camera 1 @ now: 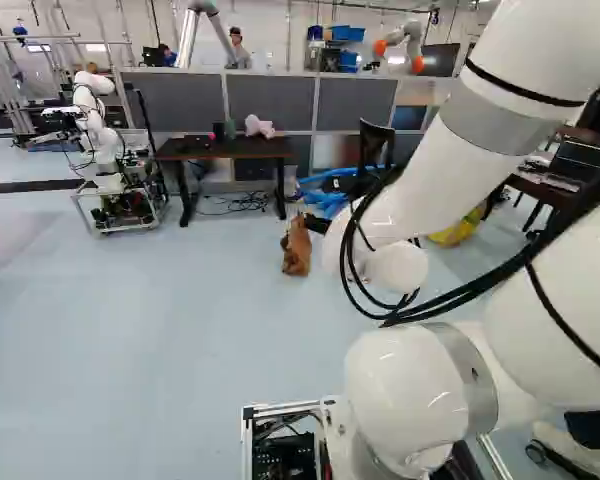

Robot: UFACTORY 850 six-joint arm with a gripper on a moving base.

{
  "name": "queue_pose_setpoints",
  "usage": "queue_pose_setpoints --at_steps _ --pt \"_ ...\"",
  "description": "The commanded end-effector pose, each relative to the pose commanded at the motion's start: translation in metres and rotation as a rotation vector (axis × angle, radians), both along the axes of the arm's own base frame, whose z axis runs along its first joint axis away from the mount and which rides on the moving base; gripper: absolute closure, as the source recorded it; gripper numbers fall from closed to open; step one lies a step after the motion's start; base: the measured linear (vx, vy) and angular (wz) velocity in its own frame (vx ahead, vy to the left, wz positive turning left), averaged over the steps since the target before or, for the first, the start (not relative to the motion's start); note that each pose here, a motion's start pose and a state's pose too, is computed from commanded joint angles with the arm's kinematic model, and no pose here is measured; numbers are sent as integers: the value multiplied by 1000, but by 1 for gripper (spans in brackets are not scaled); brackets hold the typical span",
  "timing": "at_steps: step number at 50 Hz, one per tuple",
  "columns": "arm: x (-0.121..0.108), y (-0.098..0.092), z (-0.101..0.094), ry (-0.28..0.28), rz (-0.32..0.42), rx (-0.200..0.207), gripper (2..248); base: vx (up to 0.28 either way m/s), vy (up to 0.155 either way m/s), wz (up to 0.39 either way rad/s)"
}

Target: Pick up the bag on the ground and place it on the table

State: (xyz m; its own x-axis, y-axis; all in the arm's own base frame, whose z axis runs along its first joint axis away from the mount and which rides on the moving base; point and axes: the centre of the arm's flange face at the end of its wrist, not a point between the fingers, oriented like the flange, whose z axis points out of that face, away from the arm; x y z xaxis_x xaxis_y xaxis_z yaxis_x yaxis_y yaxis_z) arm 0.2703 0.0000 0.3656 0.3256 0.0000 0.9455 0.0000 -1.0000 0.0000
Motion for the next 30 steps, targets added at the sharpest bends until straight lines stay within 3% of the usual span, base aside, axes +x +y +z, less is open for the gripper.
queue_pose_setpoints --at_steps 30 --pt "0 0 0 0 0 0 3 0 0 0"
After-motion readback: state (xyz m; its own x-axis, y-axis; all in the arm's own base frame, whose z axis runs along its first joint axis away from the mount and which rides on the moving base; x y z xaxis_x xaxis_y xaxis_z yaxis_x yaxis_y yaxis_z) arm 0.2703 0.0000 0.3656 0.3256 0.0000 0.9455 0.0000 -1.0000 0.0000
